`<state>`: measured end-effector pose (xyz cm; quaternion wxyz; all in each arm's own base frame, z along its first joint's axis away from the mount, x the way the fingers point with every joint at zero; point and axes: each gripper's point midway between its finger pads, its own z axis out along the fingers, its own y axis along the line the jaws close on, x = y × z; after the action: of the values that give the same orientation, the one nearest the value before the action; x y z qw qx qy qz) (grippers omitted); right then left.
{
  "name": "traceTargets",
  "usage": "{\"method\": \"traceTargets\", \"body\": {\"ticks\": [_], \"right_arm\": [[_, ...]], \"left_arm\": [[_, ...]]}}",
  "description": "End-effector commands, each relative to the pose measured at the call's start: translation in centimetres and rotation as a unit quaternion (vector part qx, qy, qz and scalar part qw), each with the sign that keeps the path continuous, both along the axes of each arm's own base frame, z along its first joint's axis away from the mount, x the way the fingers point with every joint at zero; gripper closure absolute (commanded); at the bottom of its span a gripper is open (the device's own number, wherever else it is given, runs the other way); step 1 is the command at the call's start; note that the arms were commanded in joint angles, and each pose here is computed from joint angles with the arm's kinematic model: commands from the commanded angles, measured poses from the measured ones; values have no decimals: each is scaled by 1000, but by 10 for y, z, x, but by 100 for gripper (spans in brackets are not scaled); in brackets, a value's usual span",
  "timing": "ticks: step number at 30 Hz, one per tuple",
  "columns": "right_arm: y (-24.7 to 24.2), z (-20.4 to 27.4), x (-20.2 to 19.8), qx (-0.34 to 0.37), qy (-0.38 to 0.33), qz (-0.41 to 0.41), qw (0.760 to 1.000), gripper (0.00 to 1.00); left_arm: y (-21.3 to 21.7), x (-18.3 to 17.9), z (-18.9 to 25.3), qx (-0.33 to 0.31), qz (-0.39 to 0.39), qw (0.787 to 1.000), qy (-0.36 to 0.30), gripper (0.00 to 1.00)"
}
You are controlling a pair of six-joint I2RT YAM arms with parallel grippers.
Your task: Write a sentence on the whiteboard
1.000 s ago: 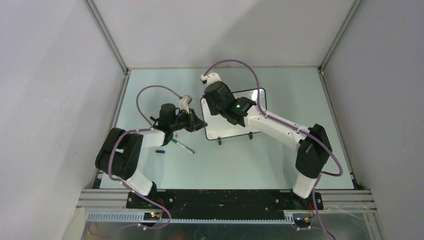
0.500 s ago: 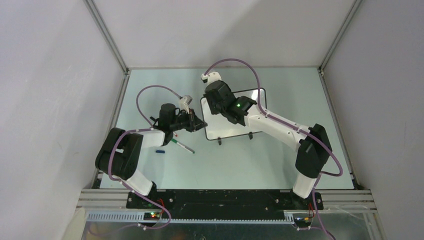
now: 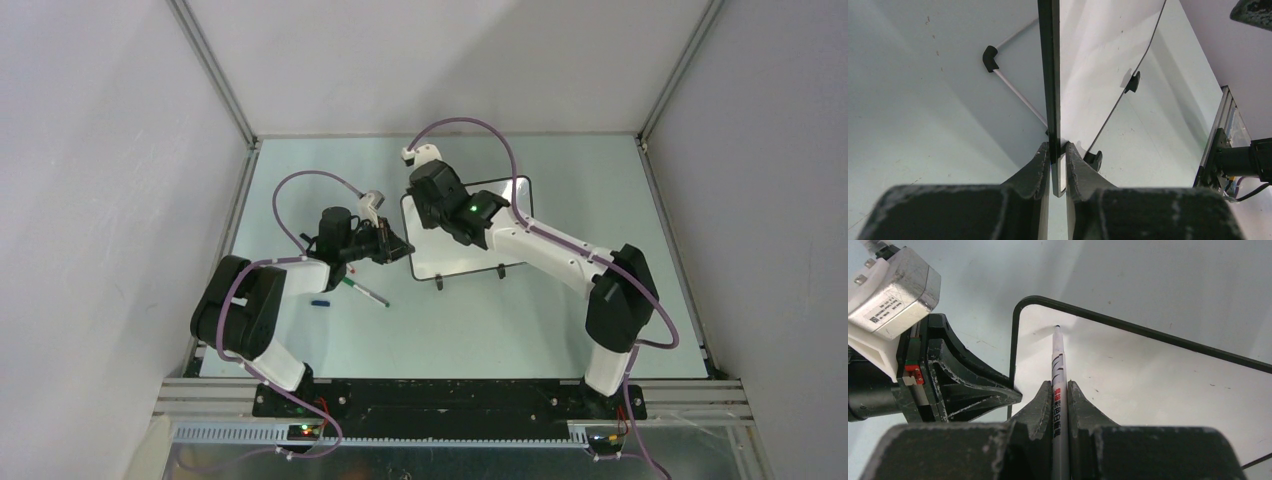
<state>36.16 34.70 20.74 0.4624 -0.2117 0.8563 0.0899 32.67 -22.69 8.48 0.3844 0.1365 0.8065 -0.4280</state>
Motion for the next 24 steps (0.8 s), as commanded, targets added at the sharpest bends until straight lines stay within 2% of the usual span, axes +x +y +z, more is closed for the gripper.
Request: {"method": "traceTargets", "body": {"ticks": [1, 24], "right_arm": [[3, 19, 11, 16, -19, -15, 1000, 100], [6, 16, 12, 12, -14, -9, 1000, 100]], "left_arm": [[-1, 3, 4, 14, -2, 1000, -18, 85], [-1, 2, 4, 19, -4, 1000, -20, 84]]}}
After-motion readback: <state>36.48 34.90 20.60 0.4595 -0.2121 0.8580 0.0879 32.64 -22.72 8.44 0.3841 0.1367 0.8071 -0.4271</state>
